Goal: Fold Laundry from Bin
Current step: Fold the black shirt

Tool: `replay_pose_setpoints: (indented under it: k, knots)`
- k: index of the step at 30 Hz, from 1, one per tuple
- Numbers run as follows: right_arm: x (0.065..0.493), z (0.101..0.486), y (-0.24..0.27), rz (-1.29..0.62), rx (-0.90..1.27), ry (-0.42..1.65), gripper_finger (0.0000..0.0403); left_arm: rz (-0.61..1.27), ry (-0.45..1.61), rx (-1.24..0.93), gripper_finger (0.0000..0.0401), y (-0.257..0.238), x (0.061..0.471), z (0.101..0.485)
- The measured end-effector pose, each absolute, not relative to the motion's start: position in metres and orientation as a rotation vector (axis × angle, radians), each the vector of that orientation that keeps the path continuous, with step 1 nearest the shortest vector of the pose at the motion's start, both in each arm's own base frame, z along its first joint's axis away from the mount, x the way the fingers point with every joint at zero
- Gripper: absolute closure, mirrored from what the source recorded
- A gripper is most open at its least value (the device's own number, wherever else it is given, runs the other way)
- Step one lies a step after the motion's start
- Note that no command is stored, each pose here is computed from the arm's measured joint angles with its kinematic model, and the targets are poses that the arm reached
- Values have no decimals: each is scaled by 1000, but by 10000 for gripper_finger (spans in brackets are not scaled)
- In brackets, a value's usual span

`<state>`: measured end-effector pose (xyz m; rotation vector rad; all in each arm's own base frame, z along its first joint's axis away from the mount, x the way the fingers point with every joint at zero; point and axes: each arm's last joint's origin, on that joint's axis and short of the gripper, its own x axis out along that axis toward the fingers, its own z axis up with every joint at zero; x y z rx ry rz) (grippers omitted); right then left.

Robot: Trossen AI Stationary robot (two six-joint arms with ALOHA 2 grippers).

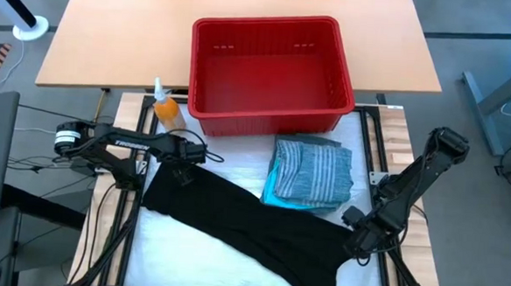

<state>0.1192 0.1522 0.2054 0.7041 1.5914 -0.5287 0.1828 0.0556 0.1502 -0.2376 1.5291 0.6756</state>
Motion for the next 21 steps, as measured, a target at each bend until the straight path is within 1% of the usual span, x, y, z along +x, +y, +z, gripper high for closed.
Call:
replay_pose_setpoints:
  k: [5,7,9,11,13,15,17,21]
  knots:
    - [120,228,155,-498,692,1640,184,648,1449,-214,259,58,192,170]
    - [121,235,158,-482,717,1673,169,632,1408,-209,259,59,196,179]
    - [122,242,163,-460,771,1683,160,575,1356,-218,259,57,202,189]
    - [127,247,173,-402,882,1625,158,459,1289,-255,259,51,208,197]
    - [135,251,189,-318,1016,1505,160,306,1211,-294,259,39,215,203]
    - [142,249,205,-281,1116,1402,163,173,1129,-308,259,20,222,208]
    - [148,240,219,-308,1189,1360,169,64,1065,-273,259,-2,228,210]
    - [154,210,244,-425,1254,1368,178,-125,948,-146,259,-52,233,216]
